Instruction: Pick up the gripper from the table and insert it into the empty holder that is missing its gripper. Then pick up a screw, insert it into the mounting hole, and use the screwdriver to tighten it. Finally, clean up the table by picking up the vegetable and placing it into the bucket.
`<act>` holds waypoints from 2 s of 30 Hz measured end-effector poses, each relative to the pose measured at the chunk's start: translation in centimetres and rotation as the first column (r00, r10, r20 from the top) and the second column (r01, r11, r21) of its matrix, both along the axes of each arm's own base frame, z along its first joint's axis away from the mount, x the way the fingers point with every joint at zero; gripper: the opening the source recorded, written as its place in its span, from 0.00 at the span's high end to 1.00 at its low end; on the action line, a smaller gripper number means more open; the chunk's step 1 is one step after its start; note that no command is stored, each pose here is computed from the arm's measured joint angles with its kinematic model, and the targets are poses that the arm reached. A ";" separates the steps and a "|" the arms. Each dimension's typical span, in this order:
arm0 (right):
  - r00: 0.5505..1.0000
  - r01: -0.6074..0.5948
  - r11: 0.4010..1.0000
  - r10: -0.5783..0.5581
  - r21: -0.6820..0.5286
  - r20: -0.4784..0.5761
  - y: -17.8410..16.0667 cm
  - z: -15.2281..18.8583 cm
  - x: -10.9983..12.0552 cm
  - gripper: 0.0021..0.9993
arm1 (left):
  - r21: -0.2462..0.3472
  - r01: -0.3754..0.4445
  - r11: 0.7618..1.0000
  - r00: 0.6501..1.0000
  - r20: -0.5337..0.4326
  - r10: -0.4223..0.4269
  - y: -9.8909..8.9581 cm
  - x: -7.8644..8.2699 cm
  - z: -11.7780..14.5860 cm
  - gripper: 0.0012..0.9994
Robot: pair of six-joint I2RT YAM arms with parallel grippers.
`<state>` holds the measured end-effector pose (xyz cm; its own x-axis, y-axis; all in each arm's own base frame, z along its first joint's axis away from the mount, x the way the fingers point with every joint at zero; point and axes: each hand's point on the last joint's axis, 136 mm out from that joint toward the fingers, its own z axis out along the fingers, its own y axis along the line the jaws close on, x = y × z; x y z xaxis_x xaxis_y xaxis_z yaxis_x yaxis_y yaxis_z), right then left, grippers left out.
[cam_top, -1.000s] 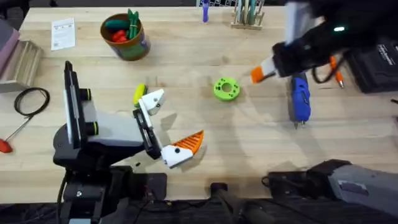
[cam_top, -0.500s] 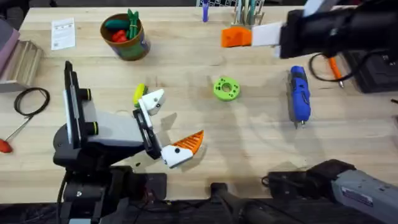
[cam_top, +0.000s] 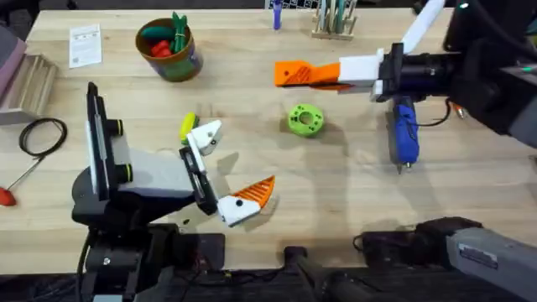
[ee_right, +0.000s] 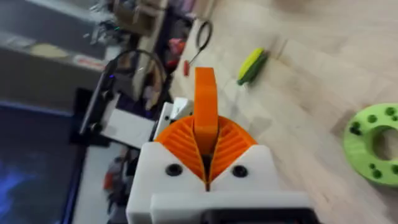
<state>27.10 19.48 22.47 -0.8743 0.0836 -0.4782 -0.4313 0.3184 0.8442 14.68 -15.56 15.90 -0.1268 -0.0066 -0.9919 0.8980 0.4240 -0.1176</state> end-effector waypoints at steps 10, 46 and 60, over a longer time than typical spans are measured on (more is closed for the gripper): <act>0.950 -0.255 0.940 0.287 0.225 -0.122 2.0 -2.8 0.5 0.99 | 0.000 0.000 1.000 1.000 0.000 0.000 0.0 0.0 0.0 0.01; 0.787 -0.476 0.830 0.550 0.291 -0.280 8.1 -6.0 -5.2 0.99 | 0.000 0.000 1.000 1.000 0.000 0.000 0.0 0.0 0.0 0.01; 0.795 -0.488 0.823 0.557 0.290 -0.243 8.3 -6.1 -5.1 0.99 | 0.000 0.000 1.000 1.000 0.000 0.000 0.0 0.0 0.0 0.01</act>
